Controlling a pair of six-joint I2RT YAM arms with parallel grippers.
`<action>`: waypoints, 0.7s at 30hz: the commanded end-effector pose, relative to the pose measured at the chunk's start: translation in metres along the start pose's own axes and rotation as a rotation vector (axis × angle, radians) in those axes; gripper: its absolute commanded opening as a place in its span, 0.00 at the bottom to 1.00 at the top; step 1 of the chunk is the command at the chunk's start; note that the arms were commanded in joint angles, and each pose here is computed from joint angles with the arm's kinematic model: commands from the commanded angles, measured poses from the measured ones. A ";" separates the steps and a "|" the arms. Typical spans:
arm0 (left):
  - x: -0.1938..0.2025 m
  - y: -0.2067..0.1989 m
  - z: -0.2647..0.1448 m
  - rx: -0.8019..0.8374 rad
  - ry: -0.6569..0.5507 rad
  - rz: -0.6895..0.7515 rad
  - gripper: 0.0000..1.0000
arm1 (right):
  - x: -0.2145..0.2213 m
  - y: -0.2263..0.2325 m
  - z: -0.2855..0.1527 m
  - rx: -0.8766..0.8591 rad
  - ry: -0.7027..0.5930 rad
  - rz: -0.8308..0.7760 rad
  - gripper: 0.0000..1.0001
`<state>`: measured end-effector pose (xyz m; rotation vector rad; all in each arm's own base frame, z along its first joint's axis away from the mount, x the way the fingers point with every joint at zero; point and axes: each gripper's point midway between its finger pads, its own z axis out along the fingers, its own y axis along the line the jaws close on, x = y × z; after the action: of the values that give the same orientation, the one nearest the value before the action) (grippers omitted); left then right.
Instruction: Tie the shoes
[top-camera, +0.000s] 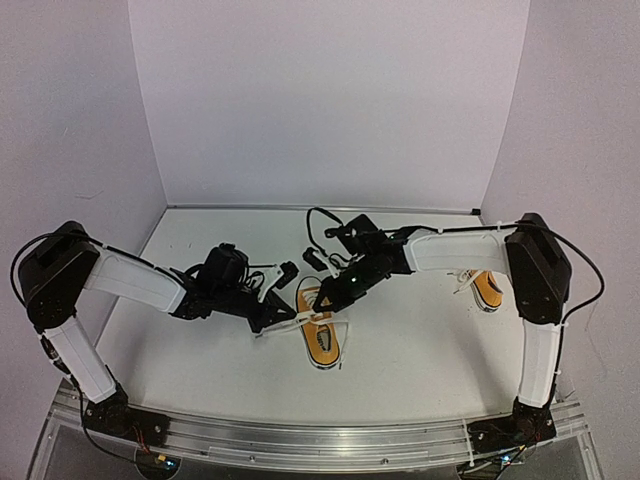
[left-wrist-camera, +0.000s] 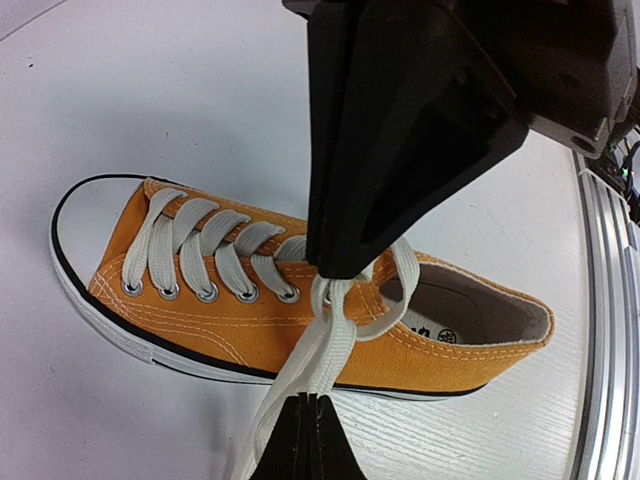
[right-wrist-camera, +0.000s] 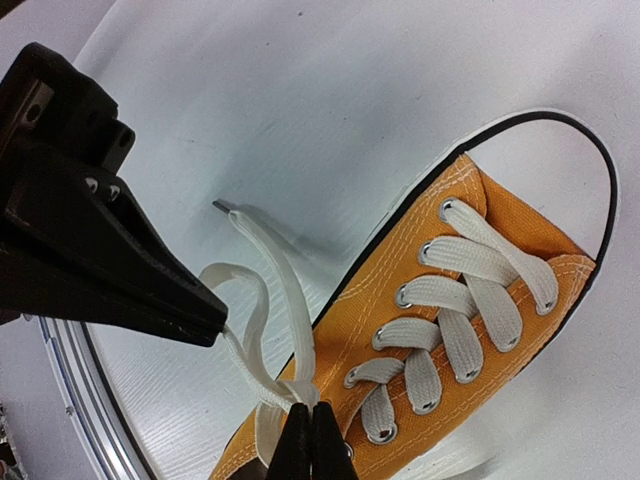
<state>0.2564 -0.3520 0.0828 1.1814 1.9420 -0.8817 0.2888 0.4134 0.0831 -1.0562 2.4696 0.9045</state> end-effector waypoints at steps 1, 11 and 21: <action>-0.014 0.004 0.002 0.002 -0.019 0.029 0.00 | -0.018 0.011 -0.029 0.005 -0.100 0.002 0.00; -0.008 0.008 0.002 -0.006 0.007 0.024 0.00 | -0.012 -0.001 -0.040 0.014 -0.162 0.071 0.00; -0.013 0.013 -0.001 -0.032 0.006 0.051 0.00 | -0.018 -0.001 -0.046 -0.062 -0.264 0.152 0.00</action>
<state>0.2585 -0.3476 0.0756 1.2158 1.9678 -0.8530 0.2900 0.3830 0.0897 -0.7985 2.4614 0.9840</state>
